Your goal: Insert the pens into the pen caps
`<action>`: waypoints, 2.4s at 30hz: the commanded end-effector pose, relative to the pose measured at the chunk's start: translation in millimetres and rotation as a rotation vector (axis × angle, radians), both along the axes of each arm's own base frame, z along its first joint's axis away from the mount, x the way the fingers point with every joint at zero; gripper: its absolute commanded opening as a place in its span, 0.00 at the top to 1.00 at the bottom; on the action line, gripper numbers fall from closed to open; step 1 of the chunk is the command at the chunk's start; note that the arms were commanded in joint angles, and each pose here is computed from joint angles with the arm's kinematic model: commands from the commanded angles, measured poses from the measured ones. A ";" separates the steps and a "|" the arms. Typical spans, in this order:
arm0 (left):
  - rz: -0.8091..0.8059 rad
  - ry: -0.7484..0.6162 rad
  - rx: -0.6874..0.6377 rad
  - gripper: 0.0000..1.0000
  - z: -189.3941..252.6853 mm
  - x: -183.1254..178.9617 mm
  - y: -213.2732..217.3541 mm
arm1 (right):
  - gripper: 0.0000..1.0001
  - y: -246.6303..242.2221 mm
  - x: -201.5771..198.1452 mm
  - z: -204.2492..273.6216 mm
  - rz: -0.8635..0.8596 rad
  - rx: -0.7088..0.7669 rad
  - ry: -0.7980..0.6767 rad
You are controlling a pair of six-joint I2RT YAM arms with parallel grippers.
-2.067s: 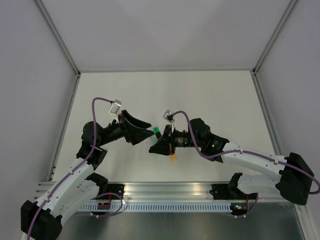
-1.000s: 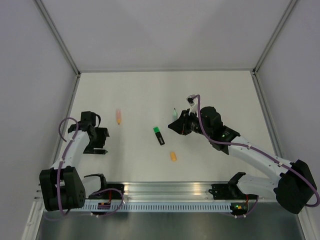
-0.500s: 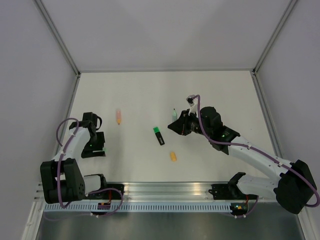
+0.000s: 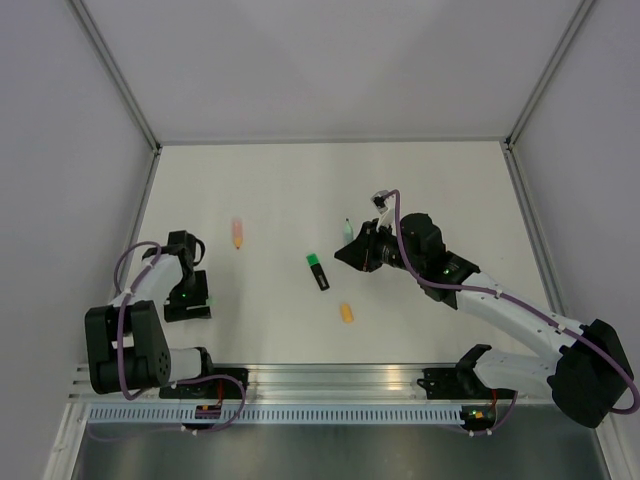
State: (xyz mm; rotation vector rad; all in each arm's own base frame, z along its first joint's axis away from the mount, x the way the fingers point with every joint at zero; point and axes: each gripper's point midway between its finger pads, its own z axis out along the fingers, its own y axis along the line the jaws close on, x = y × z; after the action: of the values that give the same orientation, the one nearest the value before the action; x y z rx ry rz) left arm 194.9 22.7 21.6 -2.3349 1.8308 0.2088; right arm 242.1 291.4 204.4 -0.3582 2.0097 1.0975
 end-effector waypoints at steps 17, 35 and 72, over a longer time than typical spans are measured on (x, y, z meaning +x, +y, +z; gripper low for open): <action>0.082 -0.033 0.057 0.51 -22.6 -2.6 11.1 | 1.00 6.3 -3.2 5.1 0.040 0.036 -0.004; -0.369 -0.344 0.060 0.98 28.3 58.5 -4.0 | 1.00 18.9 -9.1 -2.2 0.115 0.058 0.026; -1.476 -1.336 0.072 0.98 243.0 65.2 -235.9 | 1.00 77.0 -49.6 -20.4 0.282 -0.016 -0.090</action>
State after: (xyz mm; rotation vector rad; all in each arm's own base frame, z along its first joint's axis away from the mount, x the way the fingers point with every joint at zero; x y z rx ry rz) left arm 257.7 -209.4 263.3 -0.2025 1.9157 -1.0917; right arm 183.4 366.3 168.3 -0.7152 2.0006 1.2428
